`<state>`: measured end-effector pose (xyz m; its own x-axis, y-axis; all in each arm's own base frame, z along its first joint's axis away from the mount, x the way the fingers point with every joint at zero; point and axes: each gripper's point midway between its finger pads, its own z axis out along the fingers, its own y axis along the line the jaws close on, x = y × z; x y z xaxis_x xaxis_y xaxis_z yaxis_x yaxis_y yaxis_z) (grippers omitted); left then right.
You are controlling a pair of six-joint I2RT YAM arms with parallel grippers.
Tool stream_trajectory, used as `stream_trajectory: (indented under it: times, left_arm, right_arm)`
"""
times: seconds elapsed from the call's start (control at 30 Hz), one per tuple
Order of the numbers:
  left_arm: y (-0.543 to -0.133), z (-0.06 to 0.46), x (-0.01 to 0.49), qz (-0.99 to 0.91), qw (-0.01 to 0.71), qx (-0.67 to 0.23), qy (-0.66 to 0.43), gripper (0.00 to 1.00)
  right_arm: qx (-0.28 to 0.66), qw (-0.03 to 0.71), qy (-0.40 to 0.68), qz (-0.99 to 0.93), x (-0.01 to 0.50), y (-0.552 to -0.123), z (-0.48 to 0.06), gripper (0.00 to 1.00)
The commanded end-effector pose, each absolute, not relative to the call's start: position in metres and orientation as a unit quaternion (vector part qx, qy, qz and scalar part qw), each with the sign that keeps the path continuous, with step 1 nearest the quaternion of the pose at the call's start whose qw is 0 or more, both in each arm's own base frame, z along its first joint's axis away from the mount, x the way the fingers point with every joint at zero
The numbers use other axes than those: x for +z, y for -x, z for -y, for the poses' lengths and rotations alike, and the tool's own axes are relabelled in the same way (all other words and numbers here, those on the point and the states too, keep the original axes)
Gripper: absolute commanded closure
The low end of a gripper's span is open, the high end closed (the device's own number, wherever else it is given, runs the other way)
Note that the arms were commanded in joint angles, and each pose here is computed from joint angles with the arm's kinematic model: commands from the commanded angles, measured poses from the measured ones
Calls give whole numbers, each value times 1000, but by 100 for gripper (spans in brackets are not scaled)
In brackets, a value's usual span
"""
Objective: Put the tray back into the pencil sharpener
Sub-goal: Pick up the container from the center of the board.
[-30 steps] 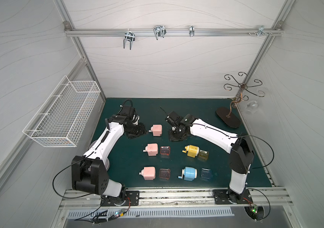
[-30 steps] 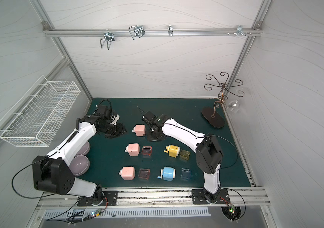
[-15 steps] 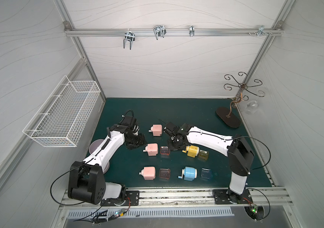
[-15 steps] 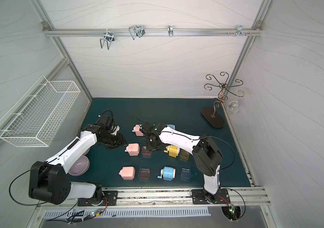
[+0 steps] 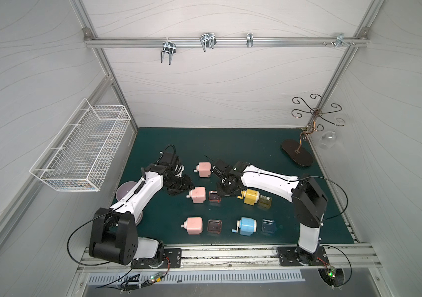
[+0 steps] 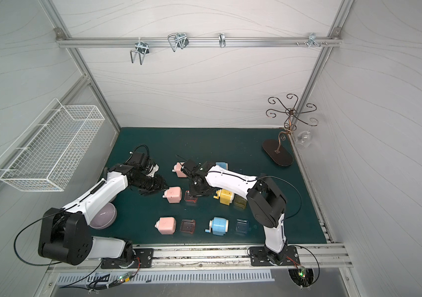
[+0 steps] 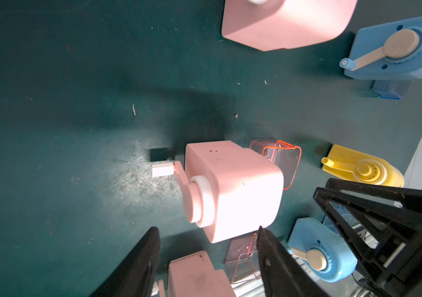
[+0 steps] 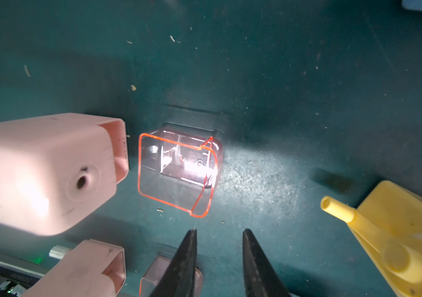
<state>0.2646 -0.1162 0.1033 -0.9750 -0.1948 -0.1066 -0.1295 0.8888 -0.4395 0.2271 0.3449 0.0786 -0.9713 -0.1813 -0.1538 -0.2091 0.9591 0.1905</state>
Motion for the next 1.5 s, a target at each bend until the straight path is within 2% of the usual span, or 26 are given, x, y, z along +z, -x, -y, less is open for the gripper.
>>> stream_trajectory:
  times: [0.0,0.5,0.77,1.47]
  left_arm:
    - [-266,122,99,-968,71,-231,71,37]
    - [-265,124,94,-967,66,-236,65,37]
    - [-265,124,94,-967,65,-236,64,37]
    - [-265,125,96,-966,70,-241,61,37]
  right_arm:
    - [105,57,86,-989,72,-232,-348,66]
    - [86,40,67,-993,50,-246,-351,68]
    - [77,42,60,-994,47,-253,-351,75]
    - [57,22,44,-997,43,-243,-352,82]
